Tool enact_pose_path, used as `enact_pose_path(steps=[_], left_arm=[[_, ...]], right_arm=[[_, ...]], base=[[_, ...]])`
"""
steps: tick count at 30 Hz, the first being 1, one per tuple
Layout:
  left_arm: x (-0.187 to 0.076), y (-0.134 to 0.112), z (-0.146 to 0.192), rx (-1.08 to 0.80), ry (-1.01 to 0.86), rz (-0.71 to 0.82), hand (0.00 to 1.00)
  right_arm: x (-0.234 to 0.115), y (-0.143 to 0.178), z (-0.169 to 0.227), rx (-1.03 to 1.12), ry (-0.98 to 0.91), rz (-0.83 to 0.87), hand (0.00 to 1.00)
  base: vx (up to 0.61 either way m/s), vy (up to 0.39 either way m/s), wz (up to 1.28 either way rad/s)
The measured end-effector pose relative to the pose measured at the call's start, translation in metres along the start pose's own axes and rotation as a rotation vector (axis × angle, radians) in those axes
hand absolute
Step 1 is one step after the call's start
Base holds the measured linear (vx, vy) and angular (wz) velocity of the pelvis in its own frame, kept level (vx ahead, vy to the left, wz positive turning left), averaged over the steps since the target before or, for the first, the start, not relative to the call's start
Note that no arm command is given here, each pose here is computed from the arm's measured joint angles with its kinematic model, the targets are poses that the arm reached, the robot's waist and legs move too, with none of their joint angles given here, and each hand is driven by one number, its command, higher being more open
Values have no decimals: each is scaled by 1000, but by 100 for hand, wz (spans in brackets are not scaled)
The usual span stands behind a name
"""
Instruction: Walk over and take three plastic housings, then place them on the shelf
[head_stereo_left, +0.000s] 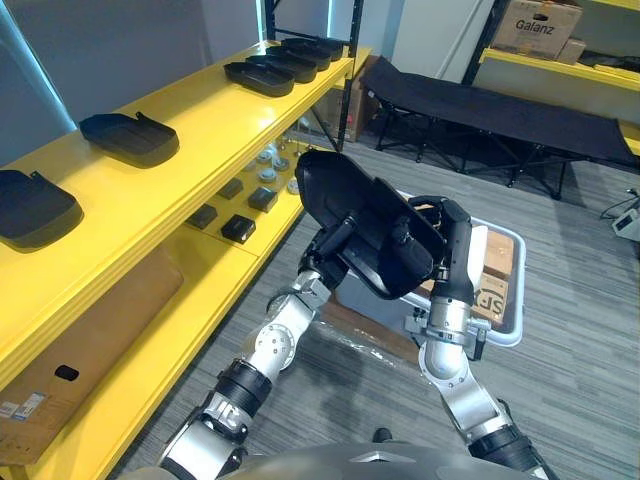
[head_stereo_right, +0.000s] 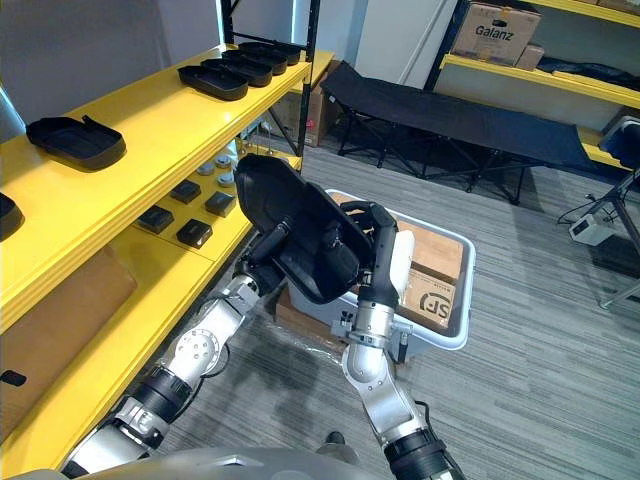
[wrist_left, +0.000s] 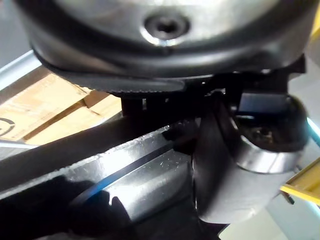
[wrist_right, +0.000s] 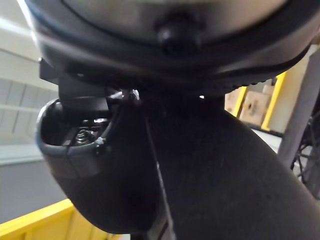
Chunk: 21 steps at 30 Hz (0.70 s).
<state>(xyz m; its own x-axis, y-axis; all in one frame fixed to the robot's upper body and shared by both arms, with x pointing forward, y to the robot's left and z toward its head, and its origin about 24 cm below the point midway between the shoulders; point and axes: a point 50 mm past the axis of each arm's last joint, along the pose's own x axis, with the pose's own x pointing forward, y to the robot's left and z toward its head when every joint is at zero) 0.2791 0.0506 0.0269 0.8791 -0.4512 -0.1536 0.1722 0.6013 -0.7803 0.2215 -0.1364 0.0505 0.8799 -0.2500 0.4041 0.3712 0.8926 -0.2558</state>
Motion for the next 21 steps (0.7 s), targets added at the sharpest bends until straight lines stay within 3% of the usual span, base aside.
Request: enact_pose_path(steps=[9,10,21], left_arm=[[-1,2,5,-8,15,-21,0],[-1,3,5,-9,16,-21,0],[-3,-2,2,-67,-69,-27,0]], right_arm=[[-1,2,2,12,-1,-6,0],[-1,2,2,12,-2,-6,100],[14,5,22,94,-121,-24,100]], base=[[1,8,1],[-7,34,7],[1,6,1]])
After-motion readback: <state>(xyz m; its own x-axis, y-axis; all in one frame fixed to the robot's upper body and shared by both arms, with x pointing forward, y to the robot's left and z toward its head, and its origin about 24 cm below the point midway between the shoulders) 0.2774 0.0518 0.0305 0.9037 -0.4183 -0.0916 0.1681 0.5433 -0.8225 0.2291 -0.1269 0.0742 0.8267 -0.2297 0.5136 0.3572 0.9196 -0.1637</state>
